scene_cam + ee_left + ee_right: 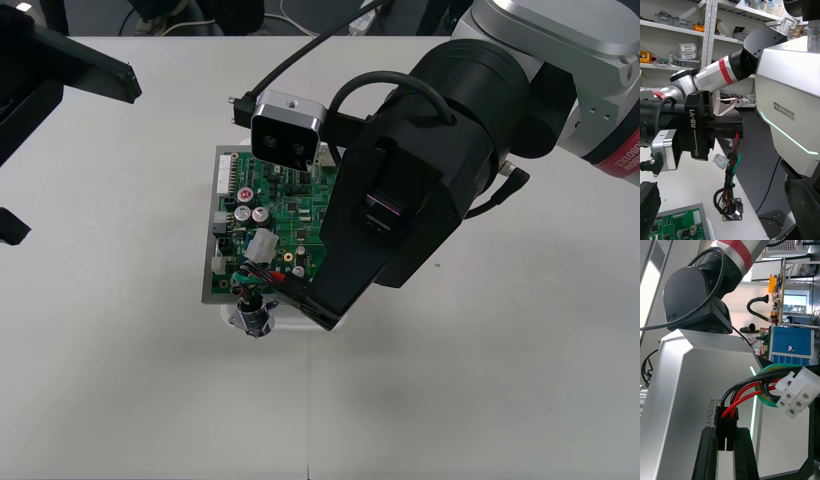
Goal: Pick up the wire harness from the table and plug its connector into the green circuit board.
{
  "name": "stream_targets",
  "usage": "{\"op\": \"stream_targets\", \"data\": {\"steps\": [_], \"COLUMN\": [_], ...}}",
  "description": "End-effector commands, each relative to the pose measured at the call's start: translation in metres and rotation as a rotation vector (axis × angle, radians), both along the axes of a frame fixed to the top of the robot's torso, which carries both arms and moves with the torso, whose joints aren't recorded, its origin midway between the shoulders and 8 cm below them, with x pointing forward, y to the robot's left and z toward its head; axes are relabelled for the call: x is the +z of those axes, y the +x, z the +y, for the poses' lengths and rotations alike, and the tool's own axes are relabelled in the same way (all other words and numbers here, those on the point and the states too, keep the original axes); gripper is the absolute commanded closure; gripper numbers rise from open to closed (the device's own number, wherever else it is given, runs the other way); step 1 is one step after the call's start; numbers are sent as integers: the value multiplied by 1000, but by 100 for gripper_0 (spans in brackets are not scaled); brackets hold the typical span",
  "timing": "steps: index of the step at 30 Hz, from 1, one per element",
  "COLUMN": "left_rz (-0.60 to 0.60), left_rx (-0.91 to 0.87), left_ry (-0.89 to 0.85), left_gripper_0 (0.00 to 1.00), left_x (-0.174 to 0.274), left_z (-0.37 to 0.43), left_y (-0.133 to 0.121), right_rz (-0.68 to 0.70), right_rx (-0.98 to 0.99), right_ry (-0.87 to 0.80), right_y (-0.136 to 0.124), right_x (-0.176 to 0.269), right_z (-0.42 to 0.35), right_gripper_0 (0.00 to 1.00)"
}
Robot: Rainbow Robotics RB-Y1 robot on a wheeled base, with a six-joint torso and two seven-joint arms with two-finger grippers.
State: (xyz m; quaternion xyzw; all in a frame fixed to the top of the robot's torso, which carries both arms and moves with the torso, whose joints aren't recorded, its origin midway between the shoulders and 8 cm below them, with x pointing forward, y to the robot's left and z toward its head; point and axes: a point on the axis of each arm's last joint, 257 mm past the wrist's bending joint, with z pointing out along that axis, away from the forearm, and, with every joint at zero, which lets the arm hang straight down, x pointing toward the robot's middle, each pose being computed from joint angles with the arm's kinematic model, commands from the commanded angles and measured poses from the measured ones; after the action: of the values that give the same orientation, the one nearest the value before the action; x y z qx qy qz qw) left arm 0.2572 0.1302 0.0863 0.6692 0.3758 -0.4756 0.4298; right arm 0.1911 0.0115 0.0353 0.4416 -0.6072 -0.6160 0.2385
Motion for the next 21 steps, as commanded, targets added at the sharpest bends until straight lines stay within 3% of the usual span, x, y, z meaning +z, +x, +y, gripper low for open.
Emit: {"op": "stream_targets", "data": {"steps": [1,21], "left_rz": [-67,-92], "left_rx": [-76,-151], "left_ry": [57,116], "left_gripper_0": [0,0], "left_x": [-7,-29], "left_z": [-2,-18], "left_y": [-20,-51], "right_rz": [-16,-17], "right_rx": [43,44], "right_ry": [-16,-17], "right_y": [-10,-11], "right_x": [11,11], "right_z": [3,3], "right_gripper_0": [100,100]}}
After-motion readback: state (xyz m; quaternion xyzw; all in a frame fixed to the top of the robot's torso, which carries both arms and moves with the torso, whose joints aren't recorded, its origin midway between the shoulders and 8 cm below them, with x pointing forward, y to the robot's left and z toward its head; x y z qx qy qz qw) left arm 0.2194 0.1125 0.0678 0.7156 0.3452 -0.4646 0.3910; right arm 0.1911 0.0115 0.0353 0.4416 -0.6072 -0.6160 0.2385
